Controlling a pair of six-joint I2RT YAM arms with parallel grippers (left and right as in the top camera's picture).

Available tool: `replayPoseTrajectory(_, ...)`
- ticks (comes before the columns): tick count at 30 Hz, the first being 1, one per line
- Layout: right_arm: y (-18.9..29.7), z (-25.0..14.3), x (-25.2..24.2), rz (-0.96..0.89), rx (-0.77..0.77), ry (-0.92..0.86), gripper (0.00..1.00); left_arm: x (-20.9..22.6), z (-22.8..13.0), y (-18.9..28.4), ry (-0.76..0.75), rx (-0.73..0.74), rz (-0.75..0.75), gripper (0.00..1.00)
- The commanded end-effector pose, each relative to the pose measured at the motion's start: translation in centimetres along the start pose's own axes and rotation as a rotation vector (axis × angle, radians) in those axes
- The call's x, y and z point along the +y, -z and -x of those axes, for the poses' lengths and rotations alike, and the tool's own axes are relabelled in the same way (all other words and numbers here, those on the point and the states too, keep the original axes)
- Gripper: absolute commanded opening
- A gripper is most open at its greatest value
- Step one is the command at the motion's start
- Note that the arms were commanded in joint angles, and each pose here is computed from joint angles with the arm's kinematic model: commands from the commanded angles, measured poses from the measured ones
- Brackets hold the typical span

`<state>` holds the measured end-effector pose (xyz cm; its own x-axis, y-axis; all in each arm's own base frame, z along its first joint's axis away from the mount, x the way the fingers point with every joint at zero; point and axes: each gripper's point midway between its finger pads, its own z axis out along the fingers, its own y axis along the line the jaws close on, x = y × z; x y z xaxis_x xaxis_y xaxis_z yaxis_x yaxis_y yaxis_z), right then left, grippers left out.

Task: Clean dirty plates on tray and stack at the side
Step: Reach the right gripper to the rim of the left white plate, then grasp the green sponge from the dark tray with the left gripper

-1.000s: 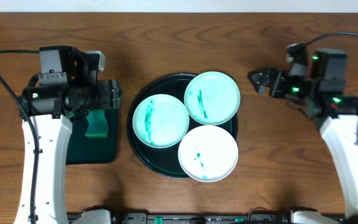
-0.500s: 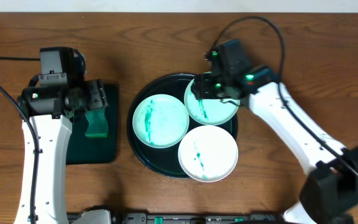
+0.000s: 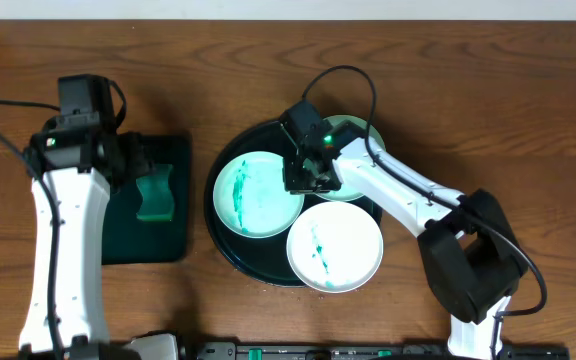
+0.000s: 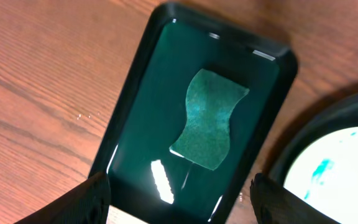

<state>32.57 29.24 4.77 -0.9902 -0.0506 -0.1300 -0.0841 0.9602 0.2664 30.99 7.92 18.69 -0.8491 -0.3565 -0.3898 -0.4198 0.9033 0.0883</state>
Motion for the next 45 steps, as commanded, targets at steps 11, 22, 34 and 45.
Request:
replayPoseTrajectory(11,-3.4,-1.5,-1.1,-0.099,0.050,-0.039,0.25,-0.4,-1.1,-5.1,-0.010,0.157,0.056,0.73)
replayPoseTrajectory(22,-3.1,-1.1,-0.8,-0.092,0.036,-0.027,0.33,-0.5,-0.8,-5.2,-0.008,0.144,0.053,0.73)
replayPoseTrajectory(34,-2.8,-0.7,-0.7,-0.108,0.041,-0.002,0.37,-0.5,-0.8,-5.2,-0.007,0.144,0.053,0.73)
replayPoseTrajectory(45,-4.8,-0.6,-0.8,-0.108,0.047,-0.011,0.17,-0.5,-0.9,-5.4,-0.009,0.153,0.051,0.73)
